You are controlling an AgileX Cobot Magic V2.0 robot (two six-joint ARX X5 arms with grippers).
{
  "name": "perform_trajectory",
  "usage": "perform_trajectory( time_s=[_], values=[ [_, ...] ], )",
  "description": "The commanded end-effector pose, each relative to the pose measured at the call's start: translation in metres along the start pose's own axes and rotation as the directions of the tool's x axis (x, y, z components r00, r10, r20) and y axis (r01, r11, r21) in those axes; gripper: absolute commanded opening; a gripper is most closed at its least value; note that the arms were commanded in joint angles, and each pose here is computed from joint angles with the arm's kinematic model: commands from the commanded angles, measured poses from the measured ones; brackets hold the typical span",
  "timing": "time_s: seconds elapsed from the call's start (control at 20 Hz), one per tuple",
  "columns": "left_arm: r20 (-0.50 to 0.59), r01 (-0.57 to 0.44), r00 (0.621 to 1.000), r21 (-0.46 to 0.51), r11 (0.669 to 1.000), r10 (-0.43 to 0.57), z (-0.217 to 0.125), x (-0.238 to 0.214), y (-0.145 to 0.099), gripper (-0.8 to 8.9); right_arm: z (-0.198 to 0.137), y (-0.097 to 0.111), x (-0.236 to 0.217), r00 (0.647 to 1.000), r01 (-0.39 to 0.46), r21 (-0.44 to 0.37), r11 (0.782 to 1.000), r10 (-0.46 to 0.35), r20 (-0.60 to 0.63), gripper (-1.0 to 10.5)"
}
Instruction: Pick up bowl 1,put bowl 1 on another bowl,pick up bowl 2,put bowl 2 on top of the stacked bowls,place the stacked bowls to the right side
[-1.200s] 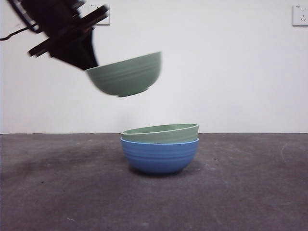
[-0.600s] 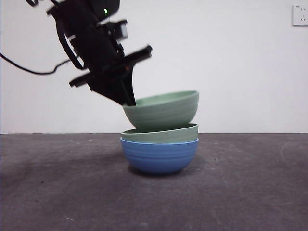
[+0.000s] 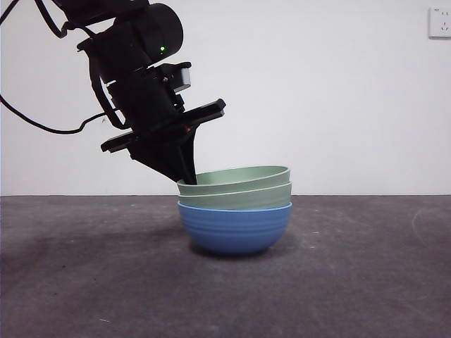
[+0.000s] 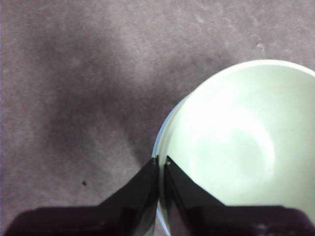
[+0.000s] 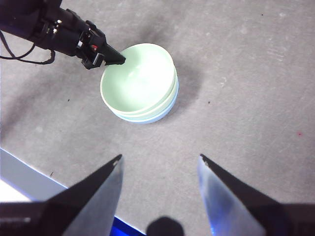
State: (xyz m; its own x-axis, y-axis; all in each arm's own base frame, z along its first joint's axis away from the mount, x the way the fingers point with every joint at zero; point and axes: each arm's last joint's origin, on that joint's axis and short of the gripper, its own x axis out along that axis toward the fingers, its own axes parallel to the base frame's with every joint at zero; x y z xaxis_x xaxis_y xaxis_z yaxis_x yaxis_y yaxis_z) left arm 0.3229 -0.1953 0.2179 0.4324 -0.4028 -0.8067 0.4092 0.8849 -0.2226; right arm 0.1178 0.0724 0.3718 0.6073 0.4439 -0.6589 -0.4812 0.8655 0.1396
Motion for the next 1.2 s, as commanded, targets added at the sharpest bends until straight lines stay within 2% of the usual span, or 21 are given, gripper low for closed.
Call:
perform_trajectory(
  time_s=[0.05, 0.15, 0.45, 0.6, 0.7, 0.95, 1.2],
  values=[
    [-0.011, 0.041, 0.999, -0.001, 0.999, -0.041, -0.002, 0.002, -0.003, 2.76, 0.000, 0.000, 0.000, 1.000, -0.001, 0.009, 1.000, 0.001, 0.003, 2.5],
    [-0.013, 0.043, 0.999, 0.001, 0.999, -0.043, -0.002, 0.002, -0.004, 3.72, 0.000, 0.000, 0.001, 1.000, -0.001, 0.010, 1.000, 0.001, 0.000, 2.5],
    [-0.069, 0.024, 0.997, 0.002, 1.000, -0.024, 0.001, -0.012, -0.005, 3.77, 0.002, 0.000, 0.007, 1.000, 0.002, 0.019, 1.000, -0.001, -0.019, 2.6],
    [-0.096, 0.016, 0.995, 0.021, 1.000, -0.014, 0.009, -0.029, -0.007, 3.77, 0.006, 0.000, 0.015, 0.999, 0.004, 0.022, 1.000, -0.003, -0.035, 4.0],
    [-0.102, 0.016, 0.995, 0.043, 0.999, -0.011, 0.014, -0.045, -0.010, 3.77, 0.009, 0.000, 0.023, 0.999, 0.004, 0.028, 1.000, -0.003, -0.045, 4.8],
    [-0.088, 0.024, 0.996, 0.102, 0.994, -0.015, 0.028, -0.099, -0.020, 3.77, 0.024, -0.001, 0.055, 0.998, 0.003, 0.050, 0.999, 0.000, -0.061, 4.8],
    [-0.029, 0.031, 0.999, 0.157, 0.987, -0.027, 0.034, -0.163, -0.030, 3.77, 0.036, -0.003, 0.104, 0.995, 0.012, 0.088, 0.996, -0.003, -0.099, 4.8]
  ],
)
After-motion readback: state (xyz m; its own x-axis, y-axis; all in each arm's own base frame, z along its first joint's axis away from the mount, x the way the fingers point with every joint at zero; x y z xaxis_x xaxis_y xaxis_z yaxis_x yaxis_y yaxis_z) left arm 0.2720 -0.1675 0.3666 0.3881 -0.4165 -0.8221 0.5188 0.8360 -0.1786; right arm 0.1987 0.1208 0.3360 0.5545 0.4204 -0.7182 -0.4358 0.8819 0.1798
